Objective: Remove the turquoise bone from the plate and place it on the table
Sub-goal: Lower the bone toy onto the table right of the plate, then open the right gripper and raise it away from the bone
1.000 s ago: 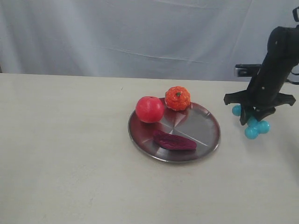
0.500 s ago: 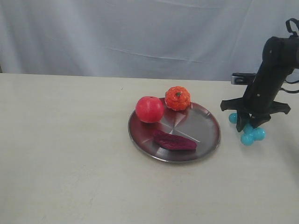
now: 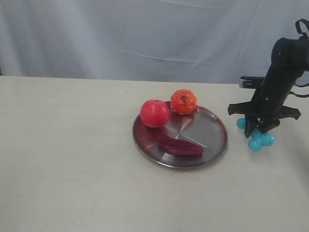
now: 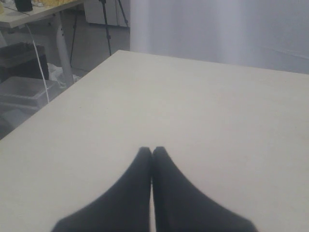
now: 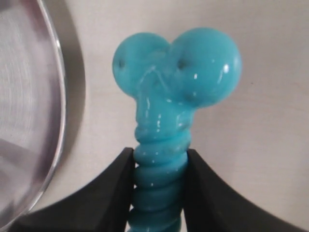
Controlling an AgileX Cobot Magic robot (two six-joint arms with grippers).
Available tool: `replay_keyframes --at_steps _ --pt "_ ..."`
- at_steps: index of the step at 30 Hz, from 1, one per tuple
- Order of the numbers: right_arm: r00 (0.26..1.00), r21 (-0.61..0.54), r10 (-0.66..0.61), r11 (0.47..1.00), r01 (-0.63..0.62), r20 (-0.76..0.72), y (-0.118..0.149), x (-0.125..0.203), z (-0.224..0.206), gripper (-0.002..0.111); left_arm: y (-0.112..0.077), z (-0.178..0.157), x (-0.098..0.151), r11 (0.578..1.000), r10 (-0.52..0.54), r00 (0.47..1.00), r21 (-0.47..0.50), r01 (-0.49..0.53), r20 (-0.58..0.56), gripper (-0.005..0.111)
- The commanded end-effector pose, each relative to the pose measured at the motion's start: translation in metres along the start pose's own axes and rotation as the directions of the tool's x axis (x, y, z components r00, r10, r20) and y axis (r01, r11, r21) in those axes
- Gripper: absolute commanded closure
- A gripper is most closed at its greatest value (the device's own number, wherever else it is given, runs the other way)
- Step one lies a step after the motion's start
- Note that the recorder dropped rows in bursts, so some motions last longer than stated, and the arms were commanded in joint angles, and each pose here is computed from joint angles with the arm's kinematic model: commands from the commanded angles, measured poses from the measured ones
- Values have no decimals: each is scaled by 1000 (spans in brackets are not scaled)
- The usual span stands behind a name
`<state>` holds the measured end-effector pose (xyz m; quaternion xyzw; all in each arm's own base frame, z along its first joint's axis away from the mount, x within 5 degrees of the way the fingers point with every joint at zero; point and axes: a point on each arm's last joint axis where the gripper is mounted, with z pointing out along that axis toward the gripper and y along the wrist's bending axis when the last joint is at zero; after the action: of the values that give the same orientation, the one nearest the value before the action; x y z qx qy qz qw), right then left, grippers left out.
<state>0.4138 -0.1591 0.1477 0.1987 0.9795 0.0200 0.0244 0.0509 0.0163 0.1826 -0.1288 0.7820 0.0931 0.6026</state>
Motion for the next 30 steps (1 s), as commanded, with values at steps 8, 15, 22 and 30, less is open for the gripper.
replay_keyframes --at_steps 8,15,22,30 --pt "998 3 22 1000 -22 -51 0 3 9 109 0 0 0 1000 -6 1000 -2 6 4 107" --pt "998 2 10 1000 -10 -57 0 3 11 109 0 0 0 1000 -6 1000 -2 6 4 107" --pt "999 -7 4 1000 -5 -51 0 2 11 65 0 0 0 1000 -6 1000 -2 6 4 107" --pt "1000 -6 -8 1000 8 4 2 6 -27 55 0 0 0 1000 -6 1000 -2 6 4 107"
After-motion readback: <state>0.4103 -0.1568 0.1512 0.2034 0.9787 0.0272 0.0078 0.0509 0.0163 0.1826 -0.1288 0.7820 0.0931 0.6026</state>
